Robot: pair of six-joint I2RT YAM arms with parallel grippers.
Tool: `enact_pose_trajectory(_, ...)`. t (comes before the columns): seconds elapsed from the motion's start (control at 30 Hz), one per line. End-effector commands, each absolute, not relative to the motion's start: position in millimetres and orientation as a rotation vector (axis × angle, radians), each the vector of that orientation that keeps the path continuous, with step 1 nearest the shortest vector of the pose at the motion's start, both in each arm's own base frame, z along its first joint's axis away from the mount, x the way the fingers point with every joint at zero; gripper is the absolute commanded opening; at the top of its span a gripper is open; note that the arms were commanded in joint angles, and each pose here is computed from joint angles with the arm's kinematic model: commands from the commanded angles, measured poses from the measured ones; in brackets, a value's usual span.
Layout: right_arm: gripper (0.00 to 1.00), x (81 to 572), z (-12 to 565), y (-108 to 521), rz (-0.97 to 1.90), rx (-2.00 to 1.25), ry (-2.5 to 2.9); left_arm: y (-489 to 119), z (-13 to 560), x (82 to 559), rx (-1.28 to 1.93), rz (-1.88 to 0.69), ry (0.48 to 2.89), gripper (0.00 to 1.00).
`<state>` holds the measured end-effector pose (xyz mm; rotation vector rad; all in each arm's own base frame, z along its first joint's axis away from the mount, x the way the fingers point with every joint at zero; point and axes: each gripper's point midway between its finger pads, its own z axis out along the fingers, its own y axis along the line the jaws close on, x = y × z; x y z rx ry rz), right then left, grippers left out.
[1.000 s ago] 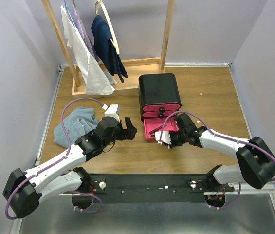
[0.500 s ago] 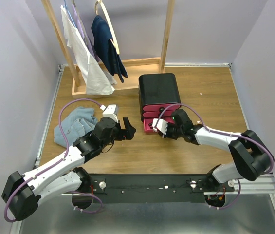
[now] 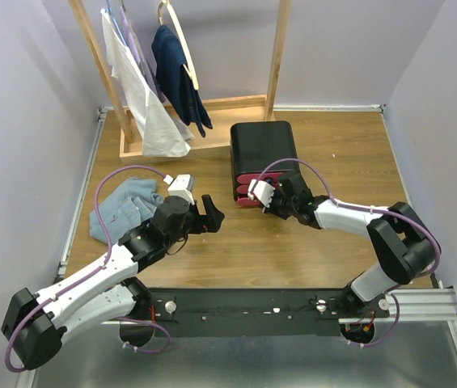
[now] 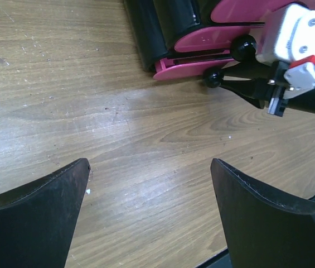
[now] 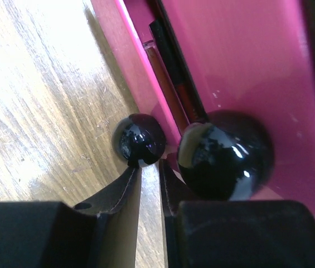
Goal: Organize the makeup
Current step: Close the drawer in the storage box.
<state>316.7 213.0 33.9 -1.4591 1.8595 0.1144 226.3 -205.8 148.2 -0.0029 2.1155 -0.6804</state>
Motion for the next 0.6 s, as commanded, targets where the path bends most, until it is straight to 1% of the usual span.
enact_pose_trajectory(0.0, 0.27, 325.9, 68.9, 221.0, 0.104, -1.412, 1.776, -197.9, 146.9, 229.9, -0.032, -0.653, 2.101, 0.99)
enact_pose_trajectory(0.2, 0.27, 297.6, 68.0, 223.8, 0.195, -1.552, 1.69, -199.3, 145.9, 231.0, -0.022, -0.654, 2.106, 0.99)
enact_pose_trajectory(0.37, 0.27, 262.2, 53.4, 227.0, 0.333, -1.806, 1.578, -197.8, 146.5, 231.6, -0.026, -0.653, 2.101, 0.99)
enact_pose_trajectory(0.5, 0.25, 265.7, 45.6, 231.4, 0.344, -1.833, 1.576, -196.8, 146.1, 231.2, -0.027, -0.65, 2.103, 0.99)
enact_pose_trajectory(0.57, 0.24, 275.2, 45.5, 232.5, 0.314, -1.823, 1.583, -195.8, 146.5, 231.1, -0.032, -0.65, 2.1, 0.99)
